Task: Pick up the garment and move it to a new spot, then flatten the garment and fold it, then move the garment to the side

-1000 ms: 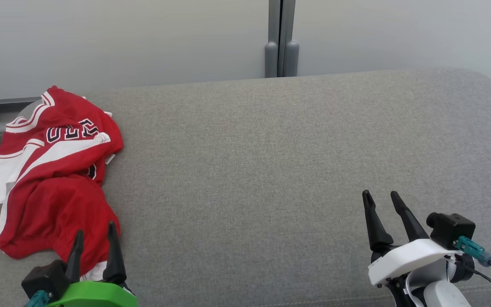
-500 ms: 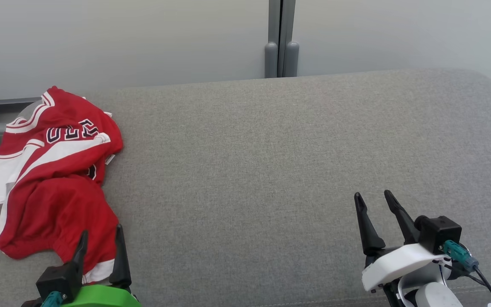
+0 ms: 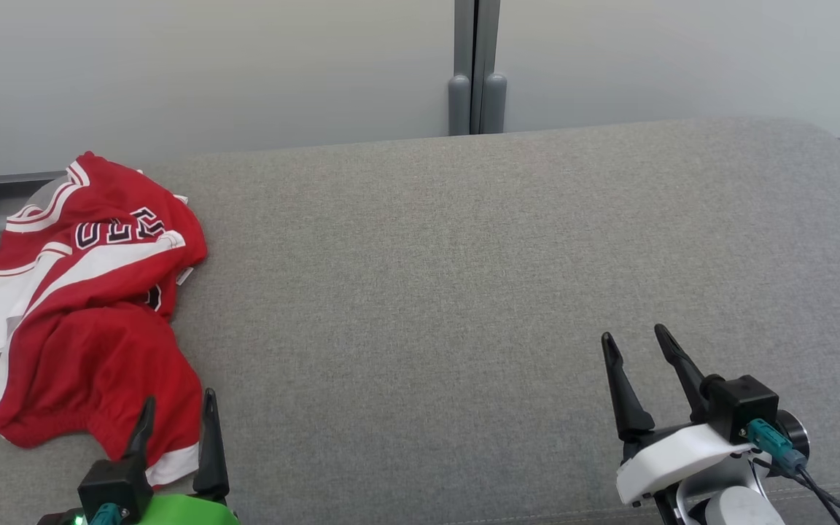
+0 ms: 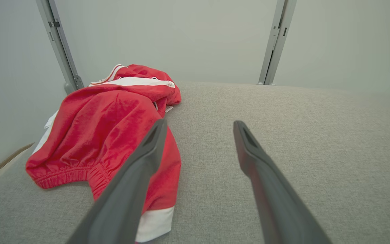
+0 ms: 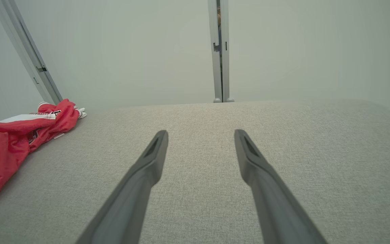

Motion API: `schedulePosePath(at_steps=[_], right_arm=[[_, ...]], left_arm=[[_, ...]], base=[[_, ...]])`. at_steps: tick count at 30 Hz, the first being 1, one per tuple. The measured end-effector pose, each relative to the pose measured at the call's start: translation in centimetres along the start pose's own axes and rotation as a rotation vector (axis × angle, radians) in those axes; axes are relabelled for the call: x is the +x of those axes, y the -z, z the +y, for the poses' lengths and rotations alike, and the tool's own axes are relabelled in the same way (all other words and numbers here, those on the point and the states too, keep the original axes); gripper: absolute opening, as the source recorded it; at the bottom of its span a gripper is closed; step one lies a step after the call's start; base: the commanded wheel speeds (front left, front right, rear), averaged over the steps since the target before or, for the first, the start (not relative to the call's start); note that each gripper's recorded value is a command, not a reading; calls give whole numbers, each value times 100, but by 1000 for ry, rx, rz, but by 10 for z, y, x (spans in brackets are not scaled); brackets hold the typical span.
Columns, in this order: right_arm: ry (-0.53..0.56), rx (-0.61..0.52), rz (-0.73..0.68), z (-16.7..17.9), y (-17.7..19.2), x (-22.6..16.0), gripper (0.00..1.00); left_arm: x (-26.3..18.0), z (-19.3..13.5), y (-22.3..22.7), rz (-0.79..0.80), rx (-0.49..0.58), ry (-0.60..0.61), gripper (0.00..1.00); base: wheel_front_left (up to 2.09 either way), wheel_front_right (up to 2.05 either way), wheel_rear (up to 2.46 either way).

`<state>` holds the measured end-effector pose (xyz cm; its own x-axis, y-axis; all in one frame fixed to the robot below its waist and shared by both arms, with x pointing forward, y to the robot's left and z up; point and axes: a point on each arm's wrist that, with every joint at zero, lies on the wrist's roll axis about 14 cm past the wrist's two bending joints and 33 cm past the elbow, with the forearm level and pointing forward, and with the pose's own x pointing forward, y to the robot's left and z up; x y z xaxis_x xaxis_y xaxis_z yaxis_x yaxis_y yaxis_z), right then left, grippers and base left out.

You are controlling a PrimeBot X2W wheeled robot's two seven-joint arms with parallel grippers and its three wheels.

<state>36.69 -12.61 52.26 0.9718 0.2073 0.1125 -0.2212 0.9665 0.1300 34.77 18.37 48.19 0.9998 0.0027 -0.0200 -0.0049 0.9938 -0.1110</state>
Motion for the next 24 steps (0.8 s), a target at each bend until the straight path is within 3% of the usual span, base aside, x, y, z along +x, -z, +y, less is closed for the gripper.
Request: schedulePosePath(at_steps=[16, 24], right_arm=[[-39, -102, -22, 8, -2, -2, 100], [-25, -90, -22, 4, -2, -3, 100]], left_arm=[[-5, -4, 0, 2, 74, 13, 100], [-6, -5, 0, 5, 69, 13, 100]], base=[[0, 0, 0], [0, 0, 0]])
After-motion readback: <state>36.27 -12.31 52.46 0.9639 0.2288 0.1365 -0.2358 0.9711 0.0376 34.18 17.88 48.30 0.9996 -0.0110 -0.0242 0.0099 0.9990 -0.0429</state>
